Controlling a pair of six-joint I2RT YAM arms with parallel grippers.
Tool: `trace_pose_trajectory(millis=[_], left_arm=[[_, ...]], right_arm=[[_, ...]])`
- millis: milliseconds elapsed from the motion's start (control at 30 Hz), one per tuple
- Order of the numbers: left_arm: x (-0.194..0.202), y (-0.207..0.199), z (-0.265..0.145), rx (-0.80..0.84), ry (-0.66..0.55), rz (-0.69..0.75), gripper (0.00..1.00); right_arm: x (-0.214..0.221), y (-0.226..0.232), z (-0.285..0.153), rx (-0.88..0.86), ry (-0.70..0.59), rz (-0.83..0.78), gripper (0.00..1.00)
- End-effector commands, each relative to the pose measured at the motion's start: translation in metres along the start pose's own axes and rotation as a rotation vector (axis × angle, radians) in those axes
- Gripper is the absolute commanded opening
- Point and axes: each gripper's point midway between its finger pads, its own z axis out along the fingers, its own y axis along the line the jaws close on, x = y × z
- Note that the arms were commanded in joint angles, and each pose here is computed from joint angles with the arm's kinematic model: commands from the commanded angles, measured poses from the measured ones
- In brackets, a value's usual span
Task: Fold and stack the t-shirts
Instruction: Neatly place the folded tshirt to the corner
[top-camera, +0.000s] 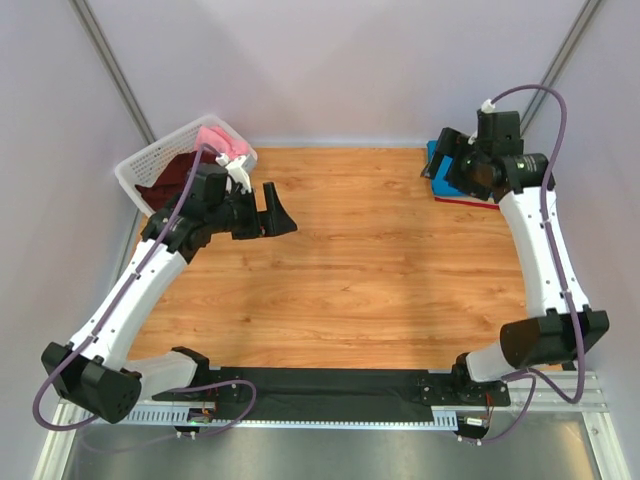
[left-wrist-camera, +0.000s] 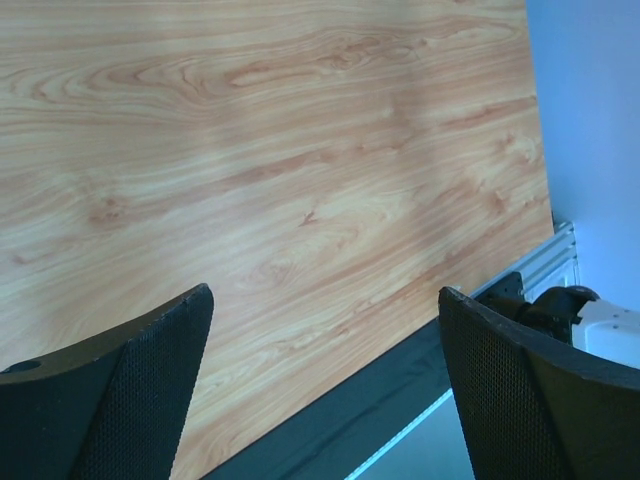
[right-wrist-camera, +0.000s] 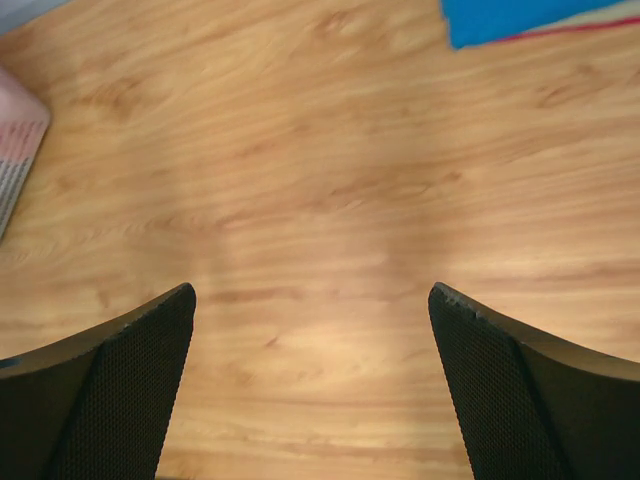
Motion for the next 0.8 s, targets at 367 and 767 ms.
trace_pose_trajectory(millis=[367,767], left_arm=[[0.002,-0.019,-0.051,0.023,-0.050,0.075,1.00],[-0.004,-0.030,-0.071,0.047,-0.114,0.073,1.00]], right_arm=[[0.088,0.035,-0.105,-0.236,0.076,0.108,1.00],[0.086,0.043,-0.118,-0.316,0.012,0.129,1.00]])
